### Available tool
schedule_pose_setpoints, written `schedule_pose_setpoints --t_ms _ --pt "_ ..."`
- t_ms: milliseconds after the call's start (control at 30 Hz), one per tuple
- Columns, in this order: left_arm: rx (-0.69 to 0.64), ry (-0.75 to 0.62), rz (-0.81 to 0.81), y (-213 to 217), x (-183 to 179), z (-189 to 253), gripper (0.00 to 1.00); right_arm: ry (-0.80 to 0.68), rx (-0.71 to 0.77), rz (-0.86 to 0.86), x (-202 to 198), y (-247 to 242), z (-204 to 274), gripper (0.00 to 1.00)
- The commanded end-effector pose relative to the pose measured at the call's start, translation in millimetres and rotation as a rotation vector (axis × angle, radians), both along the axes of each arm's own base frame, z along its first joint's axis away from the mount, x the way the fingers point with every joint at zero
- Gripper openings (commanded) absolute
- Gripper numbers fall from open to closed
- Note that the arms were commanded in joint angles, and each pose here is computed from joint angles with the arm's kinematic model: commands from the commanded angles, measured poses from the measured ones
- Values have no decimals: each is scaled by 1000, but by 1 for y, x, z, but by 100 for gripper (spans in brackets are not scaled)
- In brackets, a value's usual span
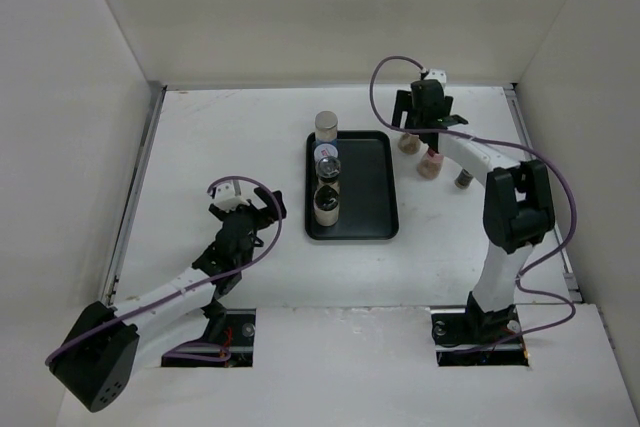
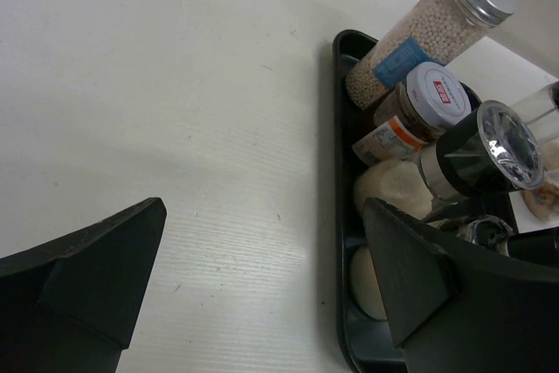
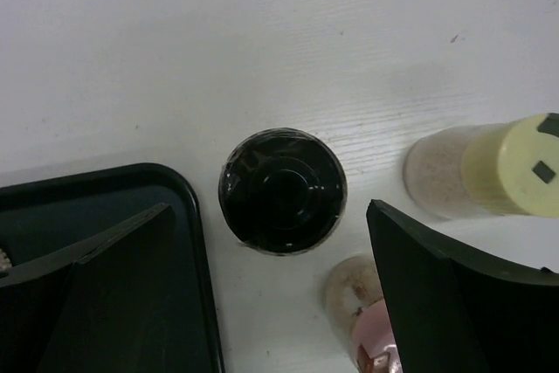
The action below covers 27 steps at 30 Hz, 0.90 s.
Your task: Organize the condiment bottles
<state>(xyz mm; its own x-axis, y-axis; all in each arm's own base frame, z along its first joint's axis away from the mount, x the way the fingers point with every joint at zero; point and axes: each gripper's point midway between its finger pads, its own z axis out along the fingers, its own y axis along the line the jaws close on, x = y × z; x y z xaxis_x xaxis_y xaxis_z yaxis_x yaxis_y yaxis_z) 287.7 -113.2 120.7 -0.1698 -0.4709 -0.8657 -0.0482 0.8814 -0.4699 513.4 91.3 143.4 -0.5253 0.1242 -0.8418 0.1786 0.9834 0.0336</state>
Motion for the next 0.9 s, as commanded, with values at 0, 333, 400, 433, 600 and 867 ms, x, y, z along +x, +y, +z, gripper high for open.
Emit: schedule_pose_setpoints --t_ms 0,333,400,433,600,867 --pt "-37 -40 -19 -7 2 13 100 -28 10 42 15 10 13 97" --pt "-32 -31 -28 -12 3 9 100 -50 -10 -5 25 0 6 65" --pt "-31 -30 -28 -12 4 9 100 -108 -3 -14 25 0 21 61" --pt "-31 -30 -29 -13 4 9 100 -145 2 -19 25 -1 32 59" --pt "-29 -28 -26 -12 4 8 100 -289 37 14 10 13 86 55" --pt "-28 -31 -18 -9 4 8 100 -305 92 186 -18 96 90 55"
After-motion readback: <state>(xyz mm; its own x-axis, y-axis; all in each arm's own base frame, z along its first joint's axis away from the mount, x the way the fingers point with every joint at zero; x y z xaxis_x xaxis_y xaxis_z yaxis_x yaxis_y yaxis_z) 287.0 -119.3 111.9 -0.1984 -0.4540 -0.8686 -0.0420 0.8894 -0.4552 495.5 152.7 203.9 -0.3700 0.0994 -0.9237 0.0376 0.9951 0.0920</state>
